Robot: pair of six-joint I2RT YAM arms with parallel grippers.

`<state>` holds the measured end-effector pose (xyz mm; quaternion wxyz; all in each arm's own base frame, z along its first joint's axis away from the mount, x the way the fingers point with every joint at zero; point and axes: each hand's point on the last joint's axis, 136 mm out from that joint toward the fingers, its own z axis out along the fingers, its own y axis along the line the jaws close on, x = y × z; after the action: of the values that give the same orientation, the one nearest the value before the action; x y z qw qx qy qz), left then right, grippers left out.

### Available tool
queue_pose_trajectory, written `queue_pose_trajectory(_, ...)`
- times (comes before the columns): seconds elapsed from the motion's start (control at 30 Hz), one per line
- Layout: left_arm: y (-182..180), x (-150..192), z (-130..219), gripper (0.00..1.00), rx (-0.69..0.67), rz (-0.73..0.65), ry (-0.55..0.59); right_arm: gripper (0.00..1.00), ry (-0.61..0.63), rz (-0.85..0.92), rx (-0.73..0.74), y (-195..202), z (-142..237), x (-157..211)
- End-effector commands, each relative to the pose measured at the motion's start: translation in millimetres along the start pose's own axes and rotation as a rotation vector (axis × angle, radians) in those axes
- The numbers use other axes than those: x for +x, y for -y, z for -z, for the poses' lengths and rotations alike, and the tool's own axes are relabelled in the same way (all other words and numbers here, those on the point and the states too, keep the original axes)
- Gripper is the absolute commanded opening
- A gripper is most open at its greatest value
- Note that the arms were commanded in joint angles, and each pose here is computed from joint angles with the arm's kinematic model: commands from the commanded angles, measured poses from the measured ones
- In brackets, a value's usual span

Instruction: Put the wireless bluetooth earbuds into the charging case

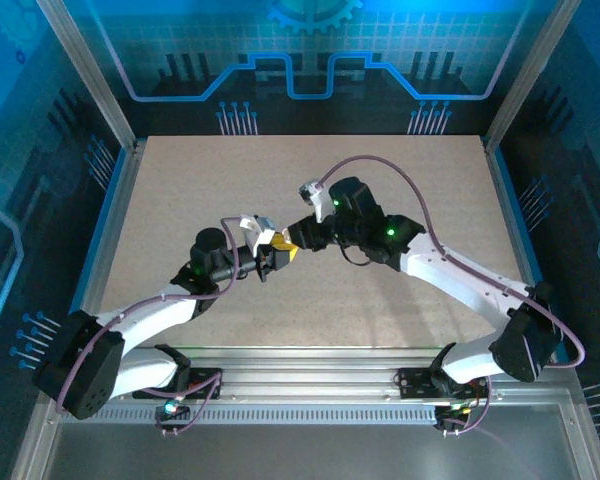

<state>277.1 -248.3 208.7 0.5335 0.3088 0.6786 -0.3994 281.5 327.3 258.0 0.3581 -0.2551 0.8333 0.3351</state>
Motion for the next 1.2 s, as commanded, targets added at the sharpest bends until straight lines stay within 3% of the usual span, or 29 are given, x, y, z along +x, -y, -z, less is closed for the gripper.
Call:
queue_pose_trajectory(0.0, 11.0, -23.0, 1.4, 0.13, 0.042, -0.061, 0.049, 0.31, 0.036, 0.013, -0.011, -4.9, 15.3, -6.8)
queue_pose_trajectory(0.57, 11.2, -31.1, 0.5, 0.12, 0.033, -0.075, -0.006, 0.33, 0.01, -0.073, 0.101, 37.2, 51.2, 8.5)
queue_pose_trajectory(1.17, 12.3, -28.8, -26.8, 0.12, 0.056, -0.052, -0.083, 0.34, -0.139, -0.22, 0.227, 129.9, 85.1, 42.8)
